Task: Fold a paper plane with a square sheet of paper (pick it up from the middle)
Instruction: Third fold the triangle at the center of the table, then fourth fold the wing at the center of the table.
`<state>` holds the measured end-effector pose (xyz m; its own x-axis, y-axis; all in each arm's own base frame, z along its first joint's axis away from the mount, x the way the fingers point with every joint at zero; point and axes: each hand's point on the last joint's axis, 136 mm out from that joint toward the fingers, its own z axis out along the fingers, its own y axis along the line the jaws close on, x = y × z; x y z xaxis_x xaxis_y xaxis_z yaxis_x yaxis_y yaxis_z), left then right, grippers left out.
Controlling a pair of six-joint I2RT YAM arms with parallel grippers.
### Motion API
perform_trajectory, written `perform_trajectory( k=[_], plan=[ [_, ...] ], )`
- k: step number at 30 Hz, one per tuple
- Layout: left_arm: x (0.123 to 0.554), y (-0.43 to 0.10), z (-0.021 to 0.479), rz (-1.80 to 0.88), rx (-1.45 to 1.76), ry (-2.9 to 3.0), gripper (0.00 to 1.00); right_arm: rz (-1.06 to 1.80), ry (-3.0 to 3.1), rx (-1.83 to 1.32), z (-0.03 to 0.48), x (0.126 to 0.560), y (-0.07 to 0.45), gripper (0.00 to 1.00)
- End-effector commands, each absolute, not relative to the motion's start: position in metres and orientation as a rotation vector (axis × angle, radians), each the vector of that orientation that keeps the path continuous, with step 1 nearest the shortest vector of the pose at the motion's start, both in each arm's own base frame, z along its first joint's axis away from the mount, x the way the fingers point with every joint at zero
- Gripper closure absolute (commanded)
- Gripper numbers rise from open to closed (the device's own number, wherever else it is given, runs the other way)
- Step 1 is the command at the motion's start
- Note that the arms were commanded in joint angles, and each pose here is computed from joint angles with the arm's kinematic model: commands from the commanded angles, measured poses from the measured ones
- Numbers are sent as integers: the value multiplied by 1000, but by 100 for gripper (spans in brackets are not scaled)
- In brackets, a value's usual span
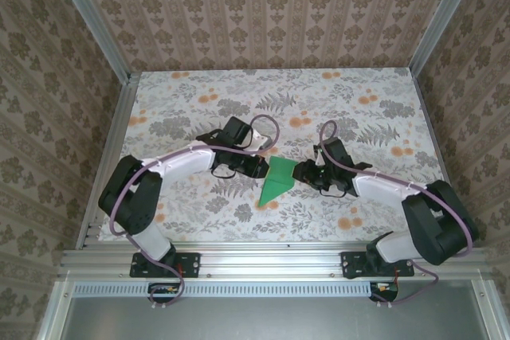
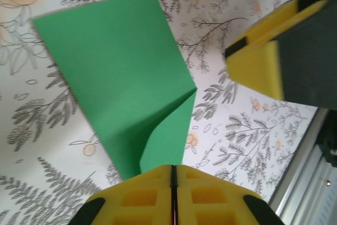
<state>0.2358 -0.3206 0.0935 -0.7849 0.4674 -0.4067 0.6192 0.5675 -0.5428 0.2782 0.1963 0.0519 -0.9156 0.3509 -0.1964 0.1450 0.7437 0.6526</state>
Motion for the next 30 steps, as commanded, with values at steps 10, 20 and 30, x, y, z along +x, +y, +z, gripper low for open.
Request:
perform_trajectory(
  k=[10, 20, 30],
  plan=[
    [226, -329, 50, -1069, 998, 2702, 97, 1007, 2700, 420, 27, 272, 208, 60],
    [227, -318, 19, -948, 984, 2783, 98, 995, 2727, 442, 19, 267, 209, 60],
    [217, -314, 1, -906, 1012, 2832, 99, 1040, 2712, 440, 20, 272, 219, 59]
  ],
)
